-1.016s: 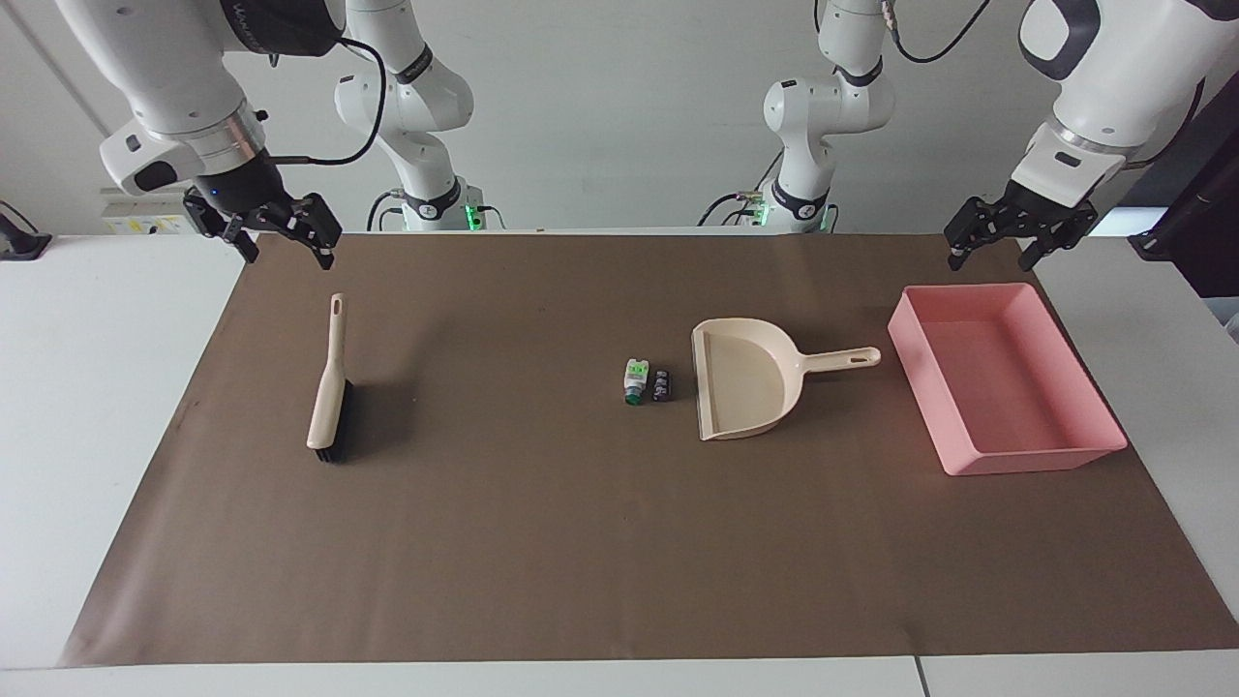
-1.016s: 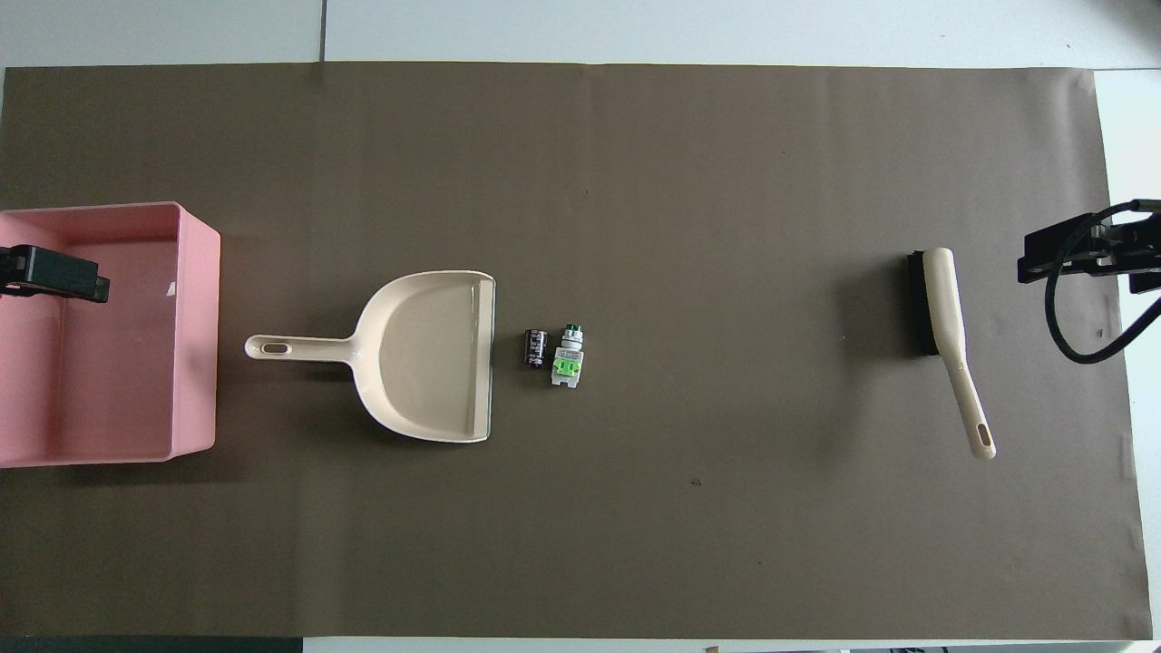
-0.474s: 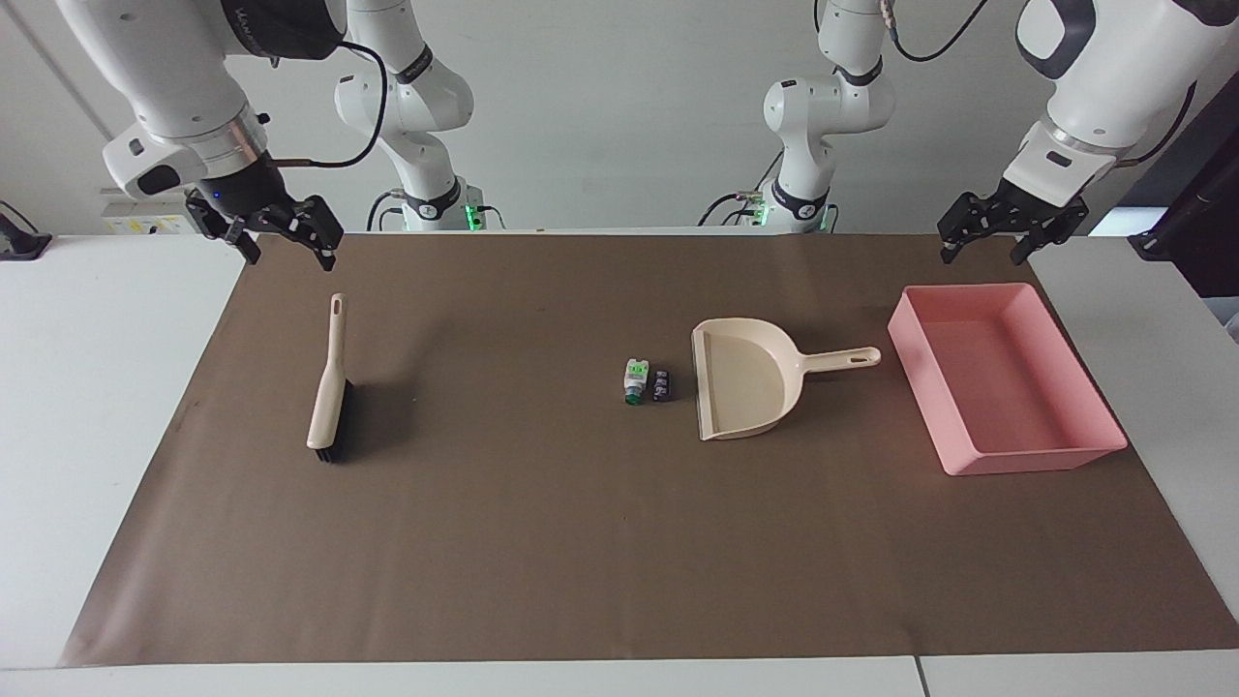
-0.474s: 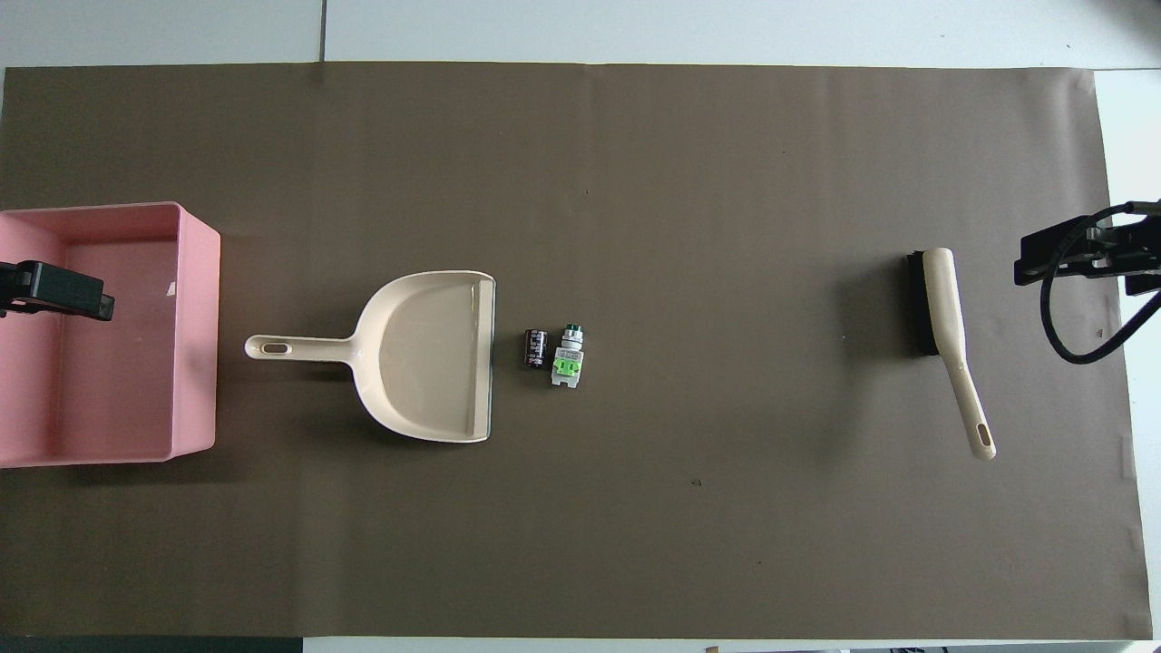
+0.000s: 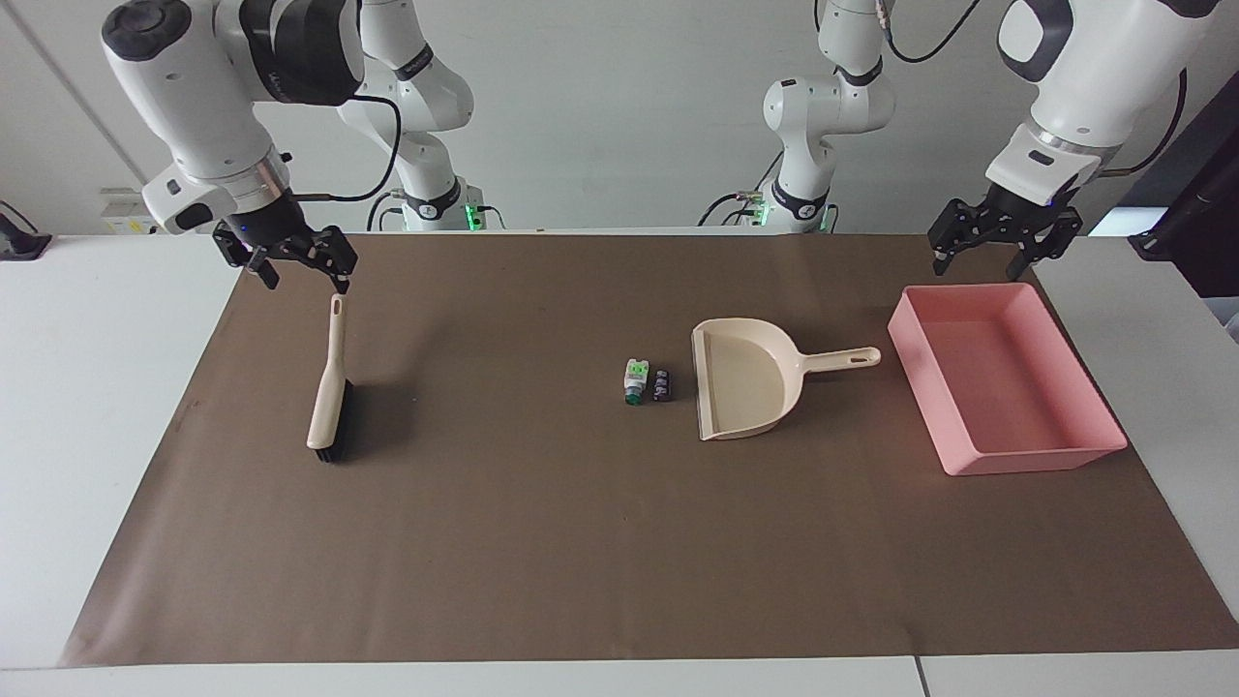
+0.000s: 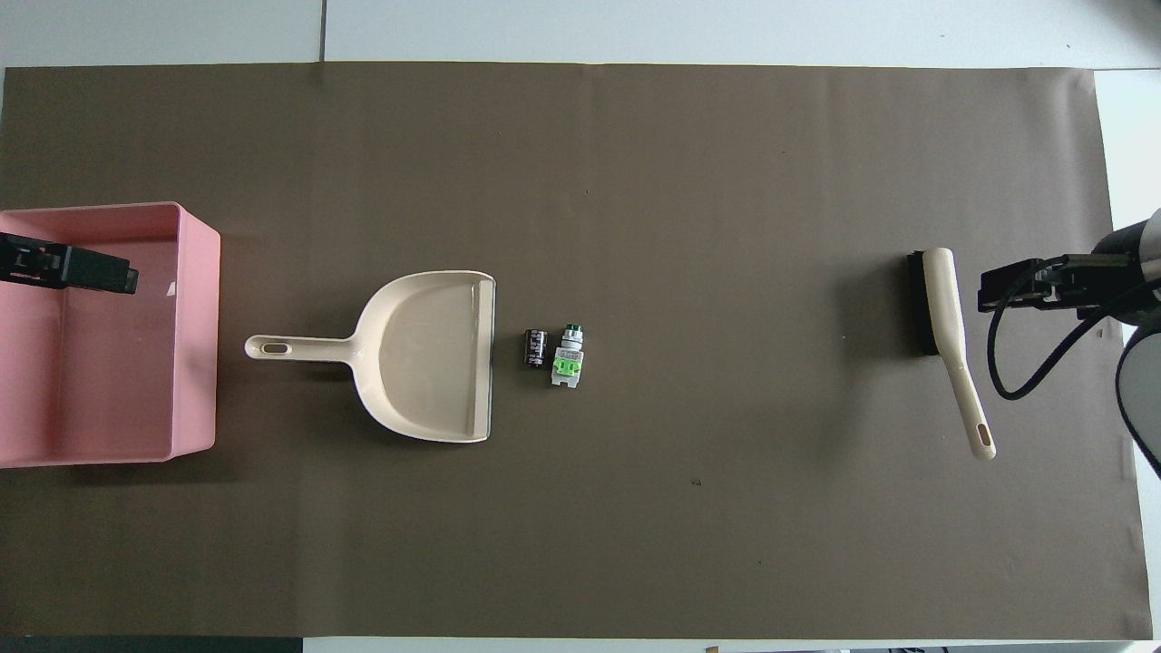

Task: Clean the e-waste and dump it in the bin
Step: 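Grasp the dustpan handle with the left gripper while the right gripper grasps the brush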

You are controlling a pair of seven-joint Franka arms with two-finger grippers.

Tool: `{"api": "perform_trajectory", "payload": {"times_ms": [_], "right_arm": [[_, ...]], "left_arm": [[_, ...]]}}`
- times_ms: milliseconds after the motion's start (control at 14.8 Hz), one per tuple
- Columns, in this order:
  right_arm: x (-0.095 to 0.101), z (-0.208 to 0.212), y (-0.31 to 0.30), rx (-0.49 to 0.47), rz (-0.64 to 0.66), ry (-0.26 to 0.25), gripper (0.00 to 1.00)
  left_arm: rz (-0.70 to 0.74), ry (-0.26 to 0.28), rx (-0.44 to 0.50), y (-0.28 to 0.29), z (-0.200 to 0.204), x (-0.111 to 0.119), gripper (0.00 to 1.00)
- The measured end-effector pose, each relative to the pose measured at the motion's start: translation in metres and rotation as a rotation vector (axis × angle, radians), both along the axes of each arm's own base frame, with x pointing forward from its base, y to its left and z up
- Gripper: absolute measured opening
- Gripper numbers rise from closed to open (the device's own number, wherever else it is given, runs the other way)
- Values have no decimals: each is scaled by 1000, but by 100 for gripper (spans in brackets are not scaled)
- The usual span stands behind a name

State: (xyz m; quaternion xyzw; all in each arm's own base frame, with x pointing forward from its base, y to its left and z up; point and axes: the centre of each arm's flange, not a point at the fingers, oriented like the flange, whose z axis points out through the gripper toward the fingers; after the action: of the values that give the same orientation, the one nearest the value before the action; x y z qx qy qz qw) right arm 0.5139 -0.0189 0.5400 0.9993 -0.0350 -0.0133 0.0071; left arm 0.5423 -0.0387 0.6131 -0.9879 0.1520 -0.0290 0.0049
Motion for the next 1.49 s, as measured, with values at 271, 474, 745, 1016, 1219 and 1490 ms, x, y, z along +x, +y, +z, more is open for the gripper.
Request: {"api": "perform_trajectory", "payload": {"times_ms": [271, 474, 745, 1016, 1219, 1490], "right_arm": [[-26, -69, -26, 6, 24, 15, 100], [-35, -120, -32, 6, 22, 5, 100], [-41, -159, -64, 8, 28, 2, 100], [-45, -182, -67, 32, 5, 23, 100], [-49, -190, -67, 57, -15, 36, 100], [-52, -198, -68, 56, -17, 27, 98]], "left_arm": [[-379, -5, 22, -12, -16, 0, 99], [-637, -10, 37, -25, -51, -7, 99], [-926, 41, 48, -43, -97, -19, 99], [-1096, 104, 186, -72, -146, -33, 99], [-1187, 141, 249, -90, -182, -46, 98], [-1220, 171, 280, -101, -212, -50, 98]]}}
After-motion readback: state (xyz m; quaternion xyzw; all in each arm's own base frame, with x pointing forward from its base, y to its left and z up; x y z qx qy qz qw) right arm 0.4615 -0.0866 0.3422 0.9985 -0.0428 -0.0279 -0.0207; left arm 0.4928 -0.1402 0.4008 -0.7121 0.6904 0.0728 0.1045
